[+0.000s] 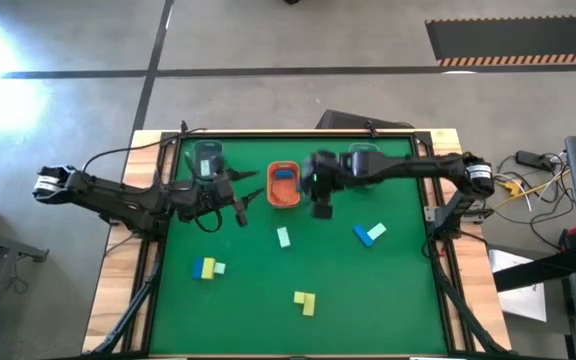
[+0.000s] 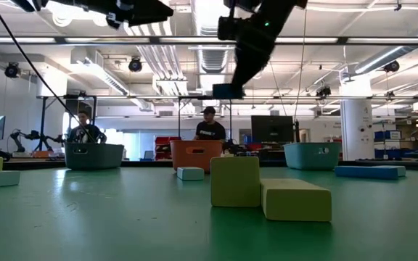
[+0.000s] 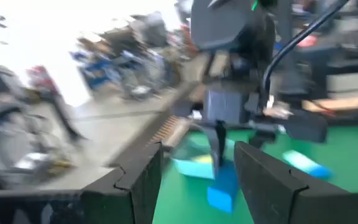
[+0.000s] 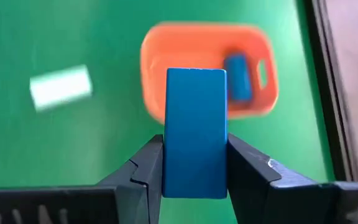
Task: Sort & place blocks by color
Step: Put the dark blue block into the orange bin
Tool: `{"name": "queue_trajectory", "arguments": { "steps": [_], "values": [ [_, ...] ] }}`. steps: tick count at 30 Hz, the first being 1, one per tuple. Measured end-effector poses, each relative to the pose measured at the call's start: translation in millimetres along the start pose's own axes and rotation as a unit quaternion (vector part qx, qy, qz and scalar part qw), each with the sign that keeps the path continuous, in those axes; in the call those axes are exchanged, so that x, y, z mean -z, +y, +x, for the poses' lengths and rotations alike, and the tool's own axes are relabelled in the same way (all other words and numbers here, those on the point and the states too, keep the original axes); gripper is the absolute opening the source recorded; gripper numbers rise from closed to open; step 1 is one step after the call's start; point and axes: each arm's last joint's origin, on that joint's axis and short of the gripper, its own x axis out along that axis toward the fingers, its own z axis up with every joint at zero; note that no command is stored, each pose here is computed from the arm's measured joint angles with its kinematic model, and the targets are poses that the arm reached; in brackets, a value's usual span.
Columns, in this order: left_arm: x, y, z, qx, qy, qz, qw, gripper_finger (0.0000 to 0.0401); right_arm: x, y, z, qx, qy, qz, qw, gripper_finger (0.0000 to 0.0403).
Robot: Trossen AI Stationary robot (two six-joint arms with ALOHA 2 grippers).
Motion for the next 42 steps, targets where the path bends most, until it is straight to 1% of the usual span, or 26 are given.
{"name": "queue_trajectory", "arguments": {
  "steps": [2, 4, 6, 9, 14, 18, 20, 25, 42],
  "values": [
    [-3, 4, -2, -0.033, -0.004, 0.011, 0.999, 0.0182, -3, -16, 7, -0.012, -0.027, 0.014, 0.999, 0.0119],
    [-3, 7, -4, -0.070, 0.008, 0.022, 0.997, 0.0182, -4, -28, 19, -0.019, -0.040, 0.025, 0.999, 0.0119],
    [-1, 11, -6, -0.109, 0.026, 0.025, 0.993, 0.0182, -3, -38, 32, -0.023, -0.041, 0.021, 0.999, 0.0119],
    [-1, 14, -8, -0.139, 0.037, 0.025, 0.989, 0.0182, -2, -48, 51, -0.023, -0.025, 0.007, 0.999, 0.0119],
    [0, 13, -8, -0.140, 0.040, 0.028, 0.989, 0.0182, -9, -54, 79, -0.045, -0.019, -0.011, 0.999, 0.0119],
    [0, 14, -8, -0.144, 0.043, 0.029, 0.988, 0.0182, -16, -55, 92, -0.049, -0.017, -0.021, 0.998, 0.0119],
    [1, 14, -9, -0.156, 0.048, 0.030, 0.986, 0.0182, -19, -55, 98, -0.048, -0.017, -0.023, 0.998, 0.0119],
    [0, 16, -9, -0.169, 0.052, 0.030, 0.984, 0.0182, -20, -56, 114, -0.052, -0.004, -0.031, 0.998, 0.0119],
    [1, 15, -9, -0.169, 0.052, 0.031, 0.984, 0.0182, -16, -54, 126, -0.056, 0.009, -0.034, 0.998, 0.0119]
  ]
}}
